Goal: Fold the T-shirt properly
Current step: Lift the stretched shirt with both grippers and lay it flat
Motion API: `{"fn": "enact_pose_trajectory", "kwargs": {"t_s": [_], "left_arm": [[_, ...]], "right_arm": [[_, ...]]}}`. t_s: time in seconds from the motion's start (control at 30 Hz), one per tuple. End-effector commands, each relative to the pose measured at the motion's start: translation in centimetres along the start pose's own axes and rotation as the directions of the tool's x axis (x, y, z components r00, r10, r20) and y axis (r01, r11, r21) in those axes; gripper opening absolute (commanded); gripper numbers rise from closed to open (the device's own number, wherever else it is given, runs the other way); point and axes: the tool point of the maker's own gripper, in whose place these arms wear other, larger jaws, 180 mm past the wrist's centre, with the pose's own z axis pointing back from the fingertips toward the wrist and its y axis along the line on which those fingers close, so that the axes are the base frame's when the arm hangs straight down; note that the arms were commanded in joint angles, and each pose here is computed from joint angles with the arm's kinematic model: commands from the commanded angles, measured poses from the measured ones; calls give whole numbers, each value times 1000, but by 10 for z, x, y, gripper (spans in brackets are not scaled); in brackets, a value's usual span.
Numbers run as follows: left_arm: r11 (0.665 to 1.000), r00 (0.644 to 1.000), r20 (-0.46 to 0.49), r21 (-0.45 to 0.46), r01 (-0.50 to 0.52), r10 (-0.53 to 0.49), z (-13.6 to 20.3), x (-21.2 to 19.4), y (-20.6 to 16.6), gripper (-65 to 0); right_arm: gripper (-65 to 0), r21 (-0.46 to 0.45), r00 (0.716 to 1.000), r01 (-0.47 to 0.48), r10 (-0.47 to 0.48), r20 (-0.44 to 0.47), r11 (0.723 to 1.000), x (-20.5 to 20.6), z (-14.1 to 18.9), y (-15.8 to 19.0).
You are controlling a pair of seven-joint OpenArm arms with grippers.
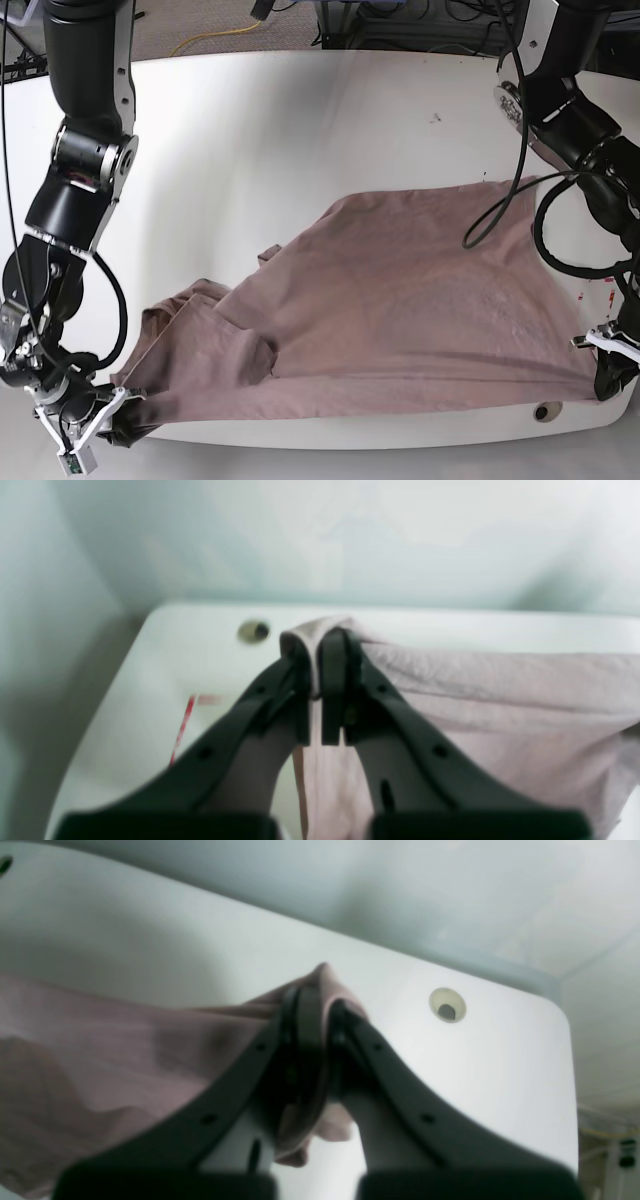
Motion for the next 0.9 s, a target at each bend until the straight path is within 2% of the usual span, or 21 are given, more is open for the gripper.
{"fn": "enact_pose_trajectory", "kwargs": {"t_s": [0.0, 0.2, 0.33, 0.5, 0.6, 0.77, 0.87], "left_arm": [[1000, 993, 111, 14, 28, -29, 7, 44, 2, -647], [993, 970, 215, 36, 112, -117, 8, 109, -7, -647], [989, 939, 310, 44, 139, -146, 16, 159, -12, -647], [981, 903, 385, 61, 183, -192, 25, 209, -13, -647], [975, 890, 400, 64, 212, -220, 27, 225, -16, -647], [974, 888, 401, 60, 220, -225, 27, 226, -18, -647], [973, 905, 359, 53, 225, -228, 19, 206, -18, -647]], "right_arm": [[-650, 0, 996, 13, -12, 87, 1000, 42, 6, -13], [-650, -1, 991, -35, 35, 128, 999, 109, 14, -24], [-650, -17, 978, -76, 78, 196, 997, 161, 32, -25], [-650, -10, 986, -98, 98, 133, 995, 152, 24, -21], [-650, -8, 989, -97, 98, 110, 995, 149, 25, -21], [-650, 40, 991, -60, 55, 119, 997, 146, 33, -23], [-650, 88, 987, -25, 10, 163, 996, 151, 43, -26]]}}
